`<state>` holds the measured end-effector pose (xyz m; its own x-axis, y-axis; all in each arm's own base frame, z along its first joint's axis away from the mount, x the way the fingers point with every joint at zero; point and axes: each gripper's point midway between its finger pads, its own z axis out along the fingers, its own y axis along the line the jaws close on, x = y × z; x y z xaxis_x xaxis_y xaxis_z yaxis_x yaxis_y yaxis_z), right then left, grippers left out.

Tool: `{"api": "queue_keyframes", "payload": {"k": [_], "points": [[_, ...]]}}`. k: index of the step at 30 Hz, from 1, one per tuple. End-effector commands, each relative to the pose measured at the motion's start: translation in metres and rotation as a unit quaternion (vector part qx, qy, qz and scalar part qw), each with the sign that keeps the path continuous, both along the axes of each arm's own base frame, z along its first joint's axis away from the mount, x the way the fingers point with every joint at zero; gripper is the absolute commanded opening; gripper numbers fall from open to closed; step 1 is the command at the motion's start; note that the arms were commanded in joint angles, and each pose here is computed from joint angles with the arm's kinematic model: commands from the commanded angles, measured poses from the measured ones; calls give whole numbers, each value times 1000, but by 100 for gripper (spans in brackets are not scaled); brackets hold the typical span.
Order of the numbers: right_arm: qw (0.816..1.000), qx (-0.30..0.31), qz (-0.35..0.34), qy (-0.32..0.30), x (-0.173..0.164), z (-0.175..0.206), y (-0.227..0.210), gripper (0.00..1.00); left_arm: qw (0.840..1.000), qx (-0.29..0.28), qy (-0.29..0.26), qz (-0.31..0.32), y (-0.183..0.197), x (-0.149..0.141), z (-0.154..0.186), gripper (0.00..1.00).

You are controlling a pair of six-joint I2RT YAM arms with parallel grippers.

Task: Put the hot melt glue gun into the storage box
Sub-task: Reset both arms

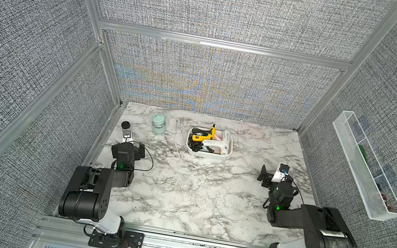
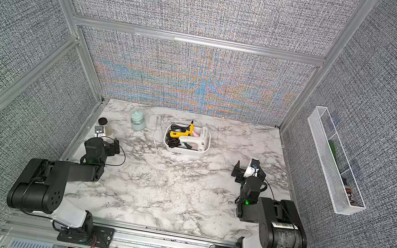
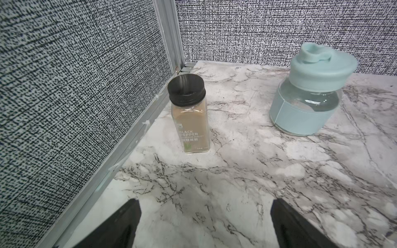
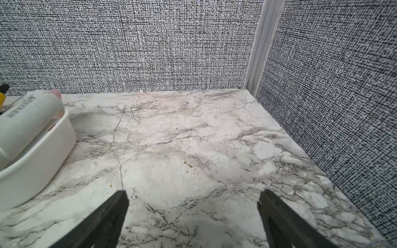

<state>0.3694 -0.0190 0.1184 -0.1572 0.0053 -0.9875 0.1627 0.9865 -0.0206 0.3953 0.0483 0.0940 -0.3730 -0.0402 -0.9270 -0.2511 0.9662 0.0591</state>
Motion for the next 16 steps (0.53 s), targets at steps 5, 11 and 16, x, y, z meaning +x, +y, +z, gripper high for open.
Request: {"api": "queue_keyframes", "payload": {"k": [5,11,16], "points": [[1000,1,0,-13,1,6,0,99,1000,-3,-6,0,0,1,3,99],[1000,1,0,-13,1,6,0,99,1000,-3,-5,1,0,2,2,99],[1000,1,0,-14,1,7,0,99,1000,-3,-6,0,0,2,3,99]]}}
